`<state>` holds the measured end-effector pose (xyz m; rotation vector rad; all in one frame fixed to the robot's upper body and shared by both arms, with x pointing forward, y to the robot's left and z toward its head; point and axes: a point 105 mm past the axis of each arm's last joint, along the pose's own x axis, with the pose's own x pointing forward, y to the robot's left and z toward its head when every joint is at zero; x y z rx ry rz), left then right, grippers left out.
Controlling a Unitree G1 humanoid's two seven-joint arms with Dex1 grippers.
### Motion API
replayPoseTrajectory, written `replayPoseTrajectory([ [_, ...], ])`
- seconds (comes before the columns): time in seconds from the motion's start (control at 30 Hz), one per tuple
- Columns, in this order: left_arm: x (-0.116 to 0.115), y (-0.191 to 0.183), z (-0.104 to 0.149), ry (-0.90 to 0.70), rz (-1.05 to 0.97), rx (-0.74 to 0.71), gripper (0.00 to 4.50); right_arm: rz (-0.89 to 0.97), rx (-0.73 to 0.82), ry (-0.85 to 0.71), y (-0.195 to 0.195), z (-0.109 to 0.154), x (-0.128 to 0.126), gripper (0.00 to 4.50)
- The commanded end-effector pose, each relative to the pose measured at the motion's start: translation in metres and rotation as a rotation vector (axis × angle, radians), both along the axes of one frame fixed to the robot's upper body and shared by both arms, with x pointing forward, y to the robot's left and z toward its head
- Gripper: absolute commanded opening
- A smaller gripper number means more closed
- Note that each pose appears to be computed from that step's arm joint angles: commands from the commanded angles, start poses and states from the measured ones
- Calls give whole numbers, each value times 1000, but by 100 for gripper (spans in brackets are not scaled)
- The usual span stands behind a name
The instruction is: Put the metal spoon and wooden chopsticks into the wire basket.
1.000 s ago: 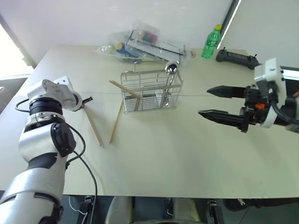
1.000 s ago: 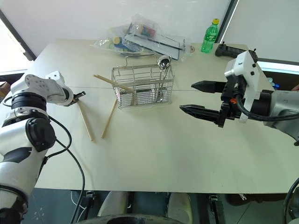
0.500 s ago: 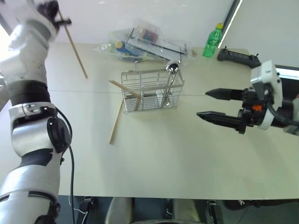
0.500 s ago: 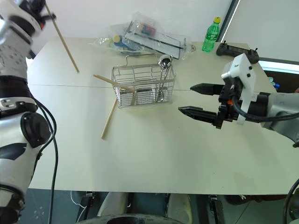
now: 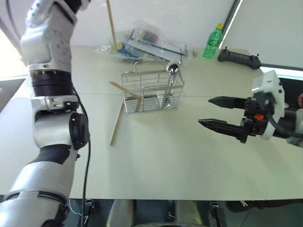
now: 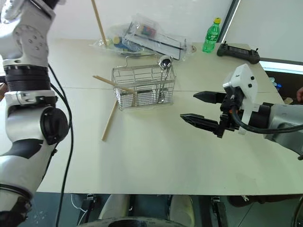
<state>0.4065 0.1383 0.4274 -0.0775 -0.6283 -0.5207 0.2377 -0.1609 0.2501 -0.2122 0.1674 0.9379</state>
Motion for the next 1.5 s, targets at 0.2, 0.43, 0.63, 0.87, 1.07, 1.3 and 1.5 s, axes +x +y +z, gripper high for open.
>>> replayPoseTrajectory([
  [0.2,-4,-20,-5,3,-66,12,8,-28,27,-67,3,9,-8,417],
  [0.43,-9,-33,-16,47,-122,30,8,-58,43,-70,3,6,-7,417],
  [0.63,-12,-38,-28,89,-140,42,8,-69,58,-76,3,8,-6,417],
  [0.87,-12,-44,-49,123,-134,83,8,-74,73,-82,1,11,-4,417],
  [1.07,-14,-44,-51,137,-158,79,254,-77,71,-81,-1,11,-3,417],
  [1.3,-15,-33,-39,158,-151,22,446,-76,68,-81,-1,12,-2,417],
  [1.5,-14,19,0,147,-18,-92,446,-70,68,-75,-1,11,-1,417],
])
